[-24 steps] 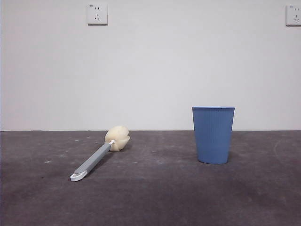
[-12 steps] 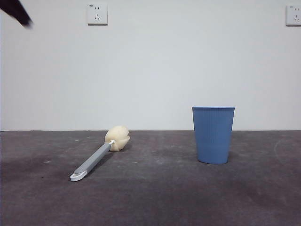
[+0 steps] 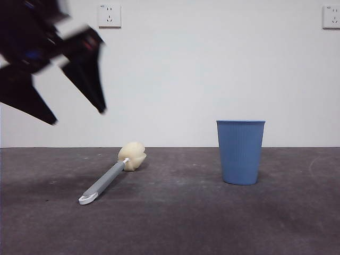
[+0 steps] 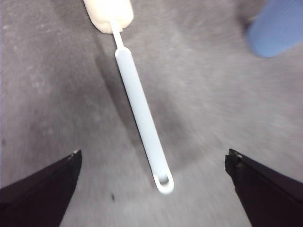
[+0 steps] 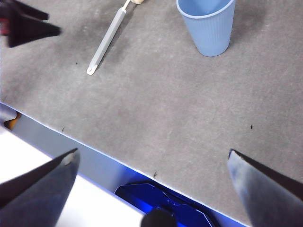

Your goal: Pick up the cup brush,pick up the cup,insert the brush into the cup,clean the cup,put the cup brush back,put the cup back to the fixed position on the table

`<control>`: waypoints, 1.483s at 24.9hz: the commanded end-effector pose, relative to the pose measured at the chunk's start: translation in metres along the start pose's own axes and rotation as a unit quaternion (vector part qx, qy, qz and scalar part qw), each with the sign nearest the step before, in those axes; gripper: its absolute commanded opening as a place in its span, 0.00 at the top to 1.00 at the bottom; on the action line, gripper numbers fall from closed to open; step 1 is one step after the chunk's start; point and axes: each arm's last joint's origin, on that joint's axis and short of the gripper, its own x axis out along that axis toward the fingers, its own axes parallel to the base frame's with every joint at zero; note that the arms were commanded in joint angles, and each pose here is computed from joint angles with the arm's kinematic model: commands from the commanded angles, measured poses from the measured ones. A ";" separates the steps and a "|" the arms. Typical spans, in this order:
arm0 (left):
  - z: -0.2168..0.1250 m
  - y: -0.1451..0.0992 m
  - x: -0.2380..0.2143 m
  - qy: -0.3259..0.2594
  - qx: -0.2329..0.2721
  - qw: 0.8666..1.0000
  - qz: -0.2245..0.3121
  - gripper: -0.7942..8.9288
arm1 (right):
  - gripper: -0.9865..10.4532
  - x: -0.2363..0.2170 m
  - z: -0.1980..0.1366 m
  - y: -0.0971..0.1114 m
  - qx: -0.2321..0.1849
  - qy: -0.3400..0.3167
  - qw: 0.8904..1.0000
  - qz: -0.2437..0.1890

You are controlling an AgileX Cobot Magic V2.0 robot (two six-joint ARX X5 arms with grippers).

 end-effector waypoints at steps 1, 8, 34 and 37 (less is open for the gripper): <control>0.011 -0.009 0.024 0.019 0.007 1.000 0.019 0.34 | 0.36 0.000 0.001 0.000 0.002 -0.002 1.000 0.001; 0.026 -0.017 0.074 0.065 0.017 0.997 0.045 0.34 | 0.36 0.000 0.001 0.000 0.005 -0.002 1.000 0.001; -0.001 -0.025 0.109 0.159 -0.015 0.983 0.092 0.64 | 0.36 -0.001 0.001 0.000 0.004 -0.003 1.000 0.000; -0.005 -0.027 0.114 0.174 -0.027 0.981 0.086 0.65 | 0.36 -0.001 0.001 0.000 0.006 -0.003 1.000 0.000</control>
